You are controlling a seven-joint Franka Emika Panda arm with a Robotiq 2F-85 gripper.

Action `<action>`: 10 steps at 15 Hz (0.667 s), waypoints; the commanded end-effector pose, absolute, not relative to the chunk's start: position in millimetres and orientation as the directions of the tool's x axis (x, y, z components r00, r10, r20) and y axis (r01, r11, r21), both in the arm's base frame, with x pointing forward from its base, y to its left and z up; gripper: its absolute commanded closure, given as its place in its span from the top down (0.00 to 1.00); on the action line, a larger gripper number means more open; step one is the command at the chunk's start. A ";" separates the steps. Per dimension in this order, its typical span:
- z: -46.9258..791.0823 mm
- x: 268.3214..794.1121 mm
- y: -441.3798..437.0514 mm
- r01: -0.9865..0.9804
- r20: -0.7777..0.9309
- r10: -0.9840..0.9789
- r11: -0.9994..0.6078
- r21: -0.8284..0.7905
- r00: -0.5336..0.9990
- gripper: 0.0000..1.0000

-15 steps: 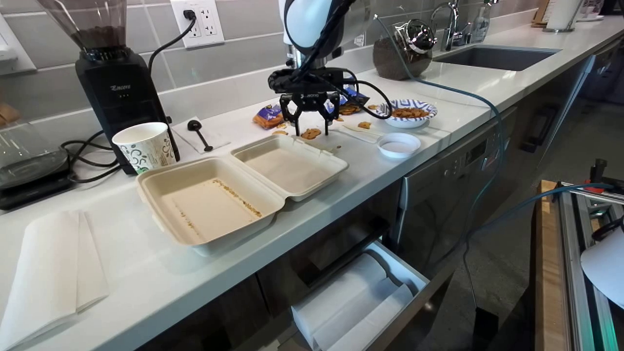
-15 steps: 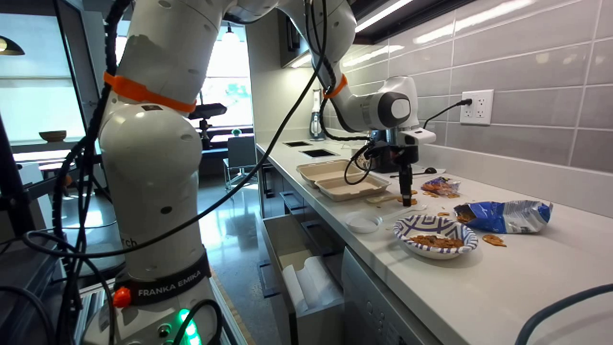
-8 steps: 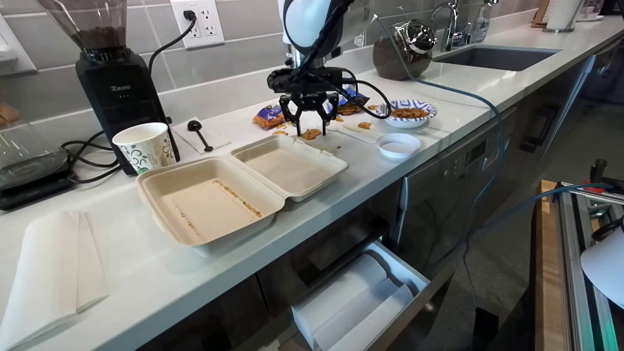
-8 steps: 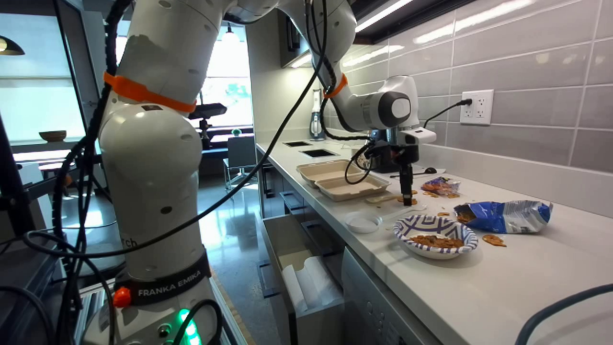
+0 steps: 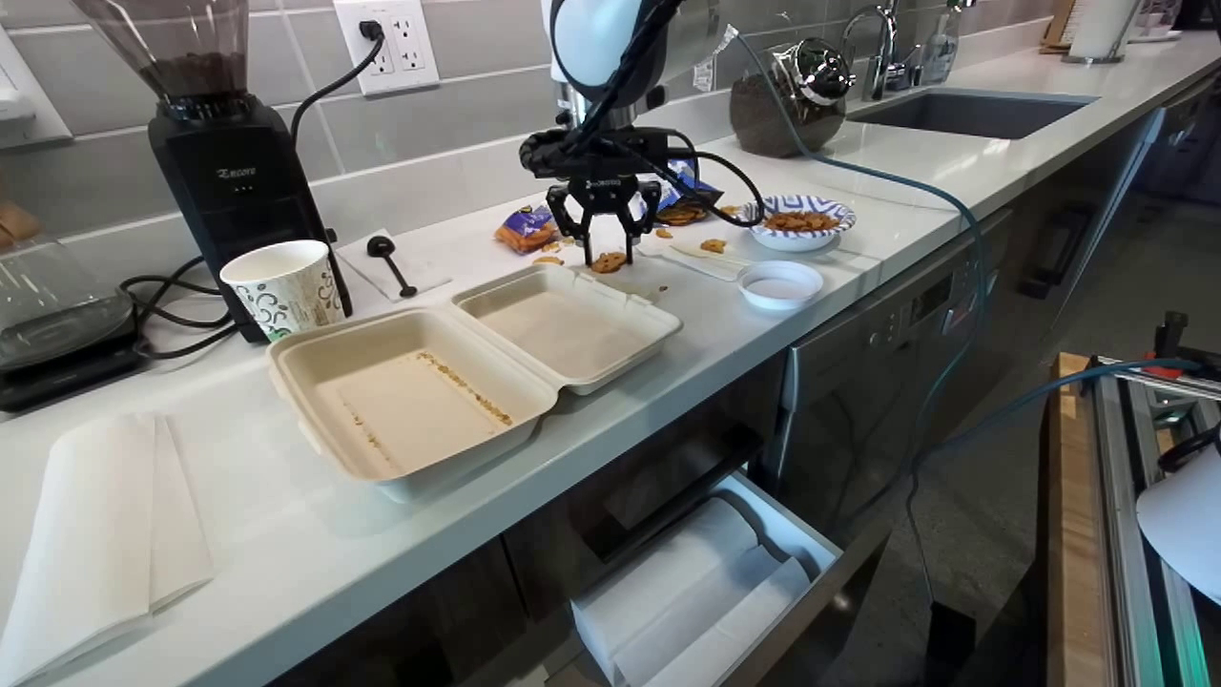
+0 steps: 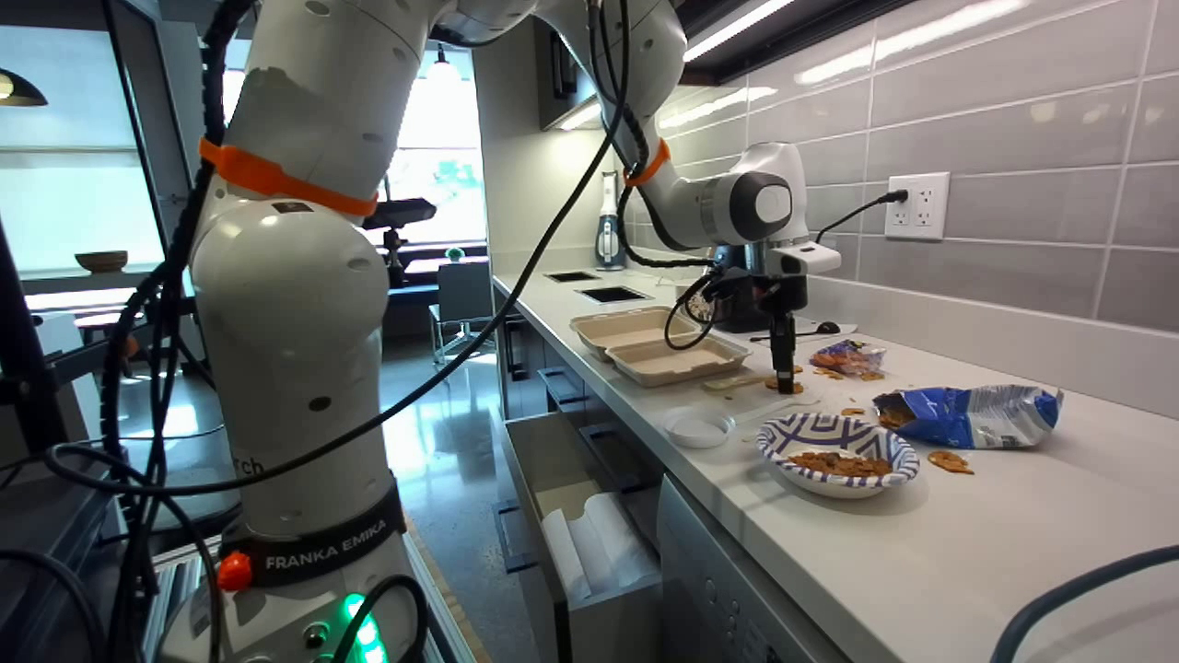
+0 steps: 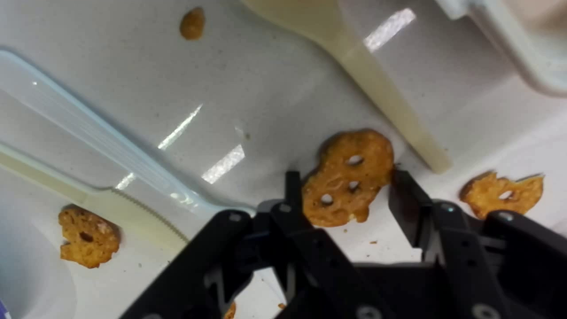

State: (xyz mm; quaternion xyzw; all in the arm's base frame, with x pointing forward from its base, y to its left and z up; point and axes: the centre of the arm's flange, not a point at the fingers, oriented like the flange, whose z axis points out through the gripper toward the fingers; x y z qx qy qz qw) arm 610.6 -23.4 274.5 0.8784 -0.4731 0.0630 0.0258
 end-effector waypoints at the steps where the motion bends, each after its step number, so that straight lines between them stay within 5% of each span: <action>1: 267.3 613.6 -22.6 -0.847 0.118 -0.841 -0.531 0.006 0.528 0.50; 10: 269.8 611.7 -19.7 -0.847 0.123 -0.841 -0.531 -0.001 0.527 0.49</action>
